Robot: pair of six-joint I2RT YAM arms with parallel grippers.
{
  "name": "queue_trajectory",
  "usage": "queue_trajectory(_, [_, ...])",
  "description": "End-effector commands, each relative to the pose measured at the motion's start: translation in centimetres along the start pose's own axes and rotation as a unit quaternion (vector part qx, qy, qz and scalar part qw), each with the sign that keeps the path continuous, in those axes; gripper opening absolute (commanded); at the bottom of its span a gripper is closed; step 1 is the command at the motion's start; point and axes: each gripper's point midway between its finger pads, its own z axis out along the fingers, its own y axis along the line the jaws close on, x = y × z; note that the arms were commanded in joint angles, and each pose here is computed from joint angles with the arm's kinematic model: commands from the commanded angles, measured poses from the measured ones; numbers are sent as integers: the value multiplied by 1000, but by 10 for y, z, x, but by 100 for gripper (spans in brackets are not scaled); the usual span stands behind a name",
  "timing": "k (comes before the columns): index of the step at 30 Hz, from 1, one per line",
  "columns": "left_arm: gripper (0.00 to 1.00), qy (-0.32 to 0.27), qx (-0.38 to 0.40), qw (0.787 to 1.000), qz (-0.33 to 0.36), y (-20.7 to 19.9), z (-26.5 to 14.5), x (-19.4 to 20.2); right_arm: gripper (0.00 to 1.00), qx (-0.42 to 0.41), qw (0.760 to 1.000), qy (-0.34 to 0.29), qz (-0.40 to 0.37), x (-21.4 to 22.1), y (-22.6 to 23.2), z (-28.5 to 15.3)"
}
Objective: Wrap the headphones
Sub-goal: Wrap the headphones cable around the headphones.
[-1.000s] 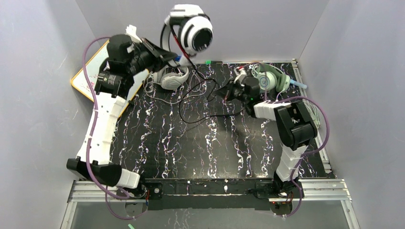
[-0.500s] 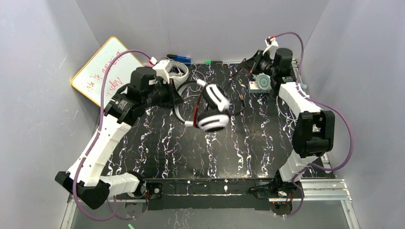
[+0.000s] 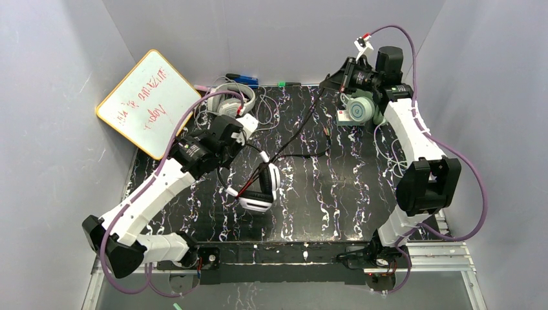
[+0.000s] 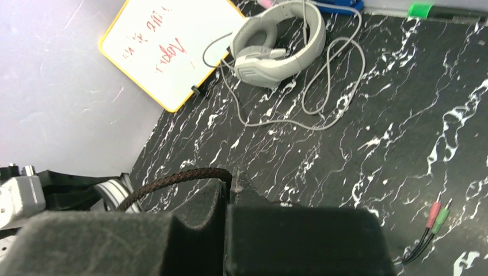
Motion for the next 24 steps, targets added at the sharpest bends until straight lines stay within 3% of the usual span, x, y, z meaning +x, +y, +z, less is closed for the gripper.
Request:
queue_trajectory(1, [0, -35, -1, 998, 47, -1, -5, -15, 1, -13, 1000, 3, 2, -11, 36, -22])
queue_trajectory(4, [0, -75, 63, 994, 52, -24, -11, -23, 1, 27, 1000, -1, 15, -17, 18, -19])
queue_trajectory(7, [0, -74, 68, 992, 72, -34, -12, -16, 1, 26, 999, 6, 35, -26, 13, -15])
queue_trajectory(13, [0, 5, 6, 993, 116, -21, 7, 19, 1, 14, 999, -6, 31, -53, 31, -18])
queue_trajectory(17, [0, 21, -19, 992, 123, -15, 14, 21, 1, 9, 1000, -6, 29, -60, 42, -26])
queue_trajectory(24, [0, 61, -157, 982, 91, 21, 21, 15, 1, -2, 1000, -5, 17, -54, 74, -51])
